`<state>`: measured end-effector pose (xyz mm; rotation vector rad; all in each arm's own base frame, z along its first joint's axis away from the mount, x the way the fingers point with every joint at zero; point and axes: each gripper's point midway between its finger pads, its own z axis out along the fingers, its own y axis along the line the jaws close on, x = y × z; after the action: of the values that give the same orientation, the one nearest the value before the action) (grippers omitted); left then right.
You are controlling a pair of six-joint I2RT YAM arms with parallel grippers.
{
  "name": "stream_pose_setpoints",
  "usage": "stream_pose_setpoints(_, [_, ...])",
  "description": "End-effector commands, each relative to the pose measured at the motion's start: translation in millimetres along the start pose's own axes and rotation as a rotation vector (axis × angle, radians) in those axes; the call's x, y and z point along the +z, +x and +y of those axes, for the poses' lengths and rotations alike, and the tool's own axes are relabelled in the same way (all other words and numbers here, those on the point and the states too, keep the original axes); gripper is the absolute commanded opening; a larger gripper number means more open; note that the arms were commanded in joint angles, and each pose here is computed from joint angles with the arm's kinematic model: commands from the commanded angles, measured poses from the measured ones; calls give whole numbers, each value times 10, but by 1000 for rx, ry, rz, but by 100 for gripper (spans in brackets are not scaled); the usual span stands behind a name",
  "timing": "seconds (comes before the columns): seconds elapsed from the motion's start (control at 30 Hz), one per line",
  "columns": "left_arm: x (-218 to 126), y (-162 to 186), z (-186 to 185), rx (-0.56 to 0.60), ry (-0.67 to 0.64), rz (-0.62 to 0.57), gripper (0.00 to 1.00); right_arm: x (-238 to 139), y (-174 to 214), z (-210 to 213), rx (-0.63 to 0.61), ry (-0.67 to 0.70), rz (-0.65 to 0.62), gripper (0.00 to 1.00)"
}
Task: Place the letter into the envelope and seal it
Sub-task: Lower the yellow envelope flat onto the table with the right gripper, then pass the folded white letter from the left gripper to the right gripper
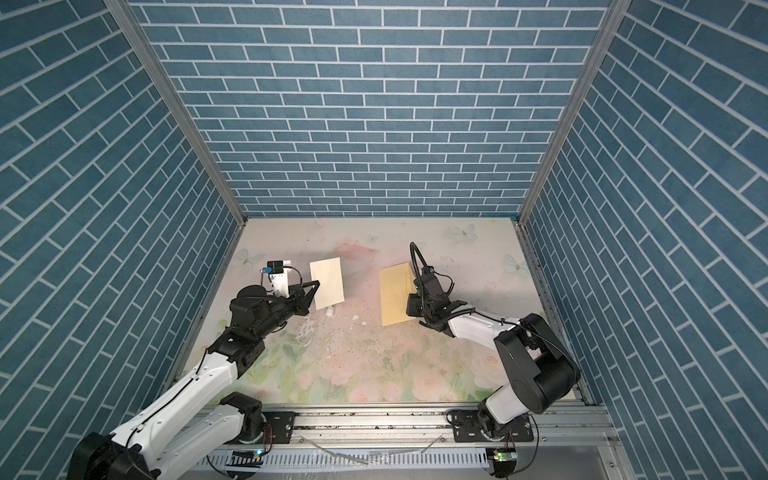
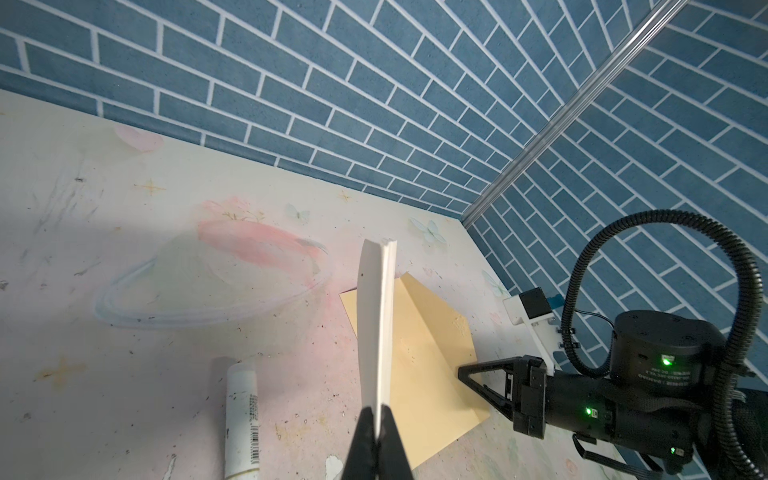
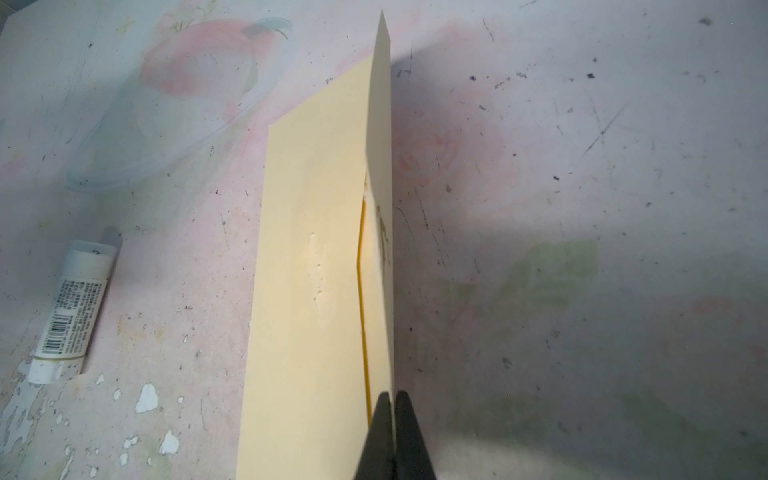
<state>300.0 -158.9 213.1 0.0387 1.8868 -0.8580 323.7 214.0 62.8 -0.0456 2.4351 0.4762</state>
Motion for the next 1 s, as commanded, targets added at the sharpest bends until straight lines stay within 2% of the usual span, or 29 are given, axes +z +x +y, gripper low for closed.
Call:
stream_pose_setpoints(0.0, [36, -102, -131, 20, 29, -37, 0, -54, 26, -34, 48, -17, 8, 7])
stream_pose_setpoints(0.3, [161, -71, -319, 14, 83, -27, 0, -328, -129, -152, 13, 14, -24, 46])
stream_pose_setpoints(0.4, [190, -97, -403, -2, 115, -32, 0, -519, -249, -51, -33, -35, -74, 57])
stream_pose_setpoints(0.53, [222, -144, -536, -56, 180, -39, 0, -832, -474, 265, -85, -195, -173, 66])
stream_pose_setpoints(0.67, [225, -240, -711, -131, 275, -60, 0, -1202, -639, 790, -124, -497, -265, 76])
stream_pose_setpoints(0.77, [222, -305, -851, -171, 343, -62, 0, -1428, -737, 1081, -121, -675, -301, 82])
stream_pose_setpoints(0.97, [197, -383, -997, -198, 407, -74, 0, -1512, -845, 1372, -66, -852, -288, 88])
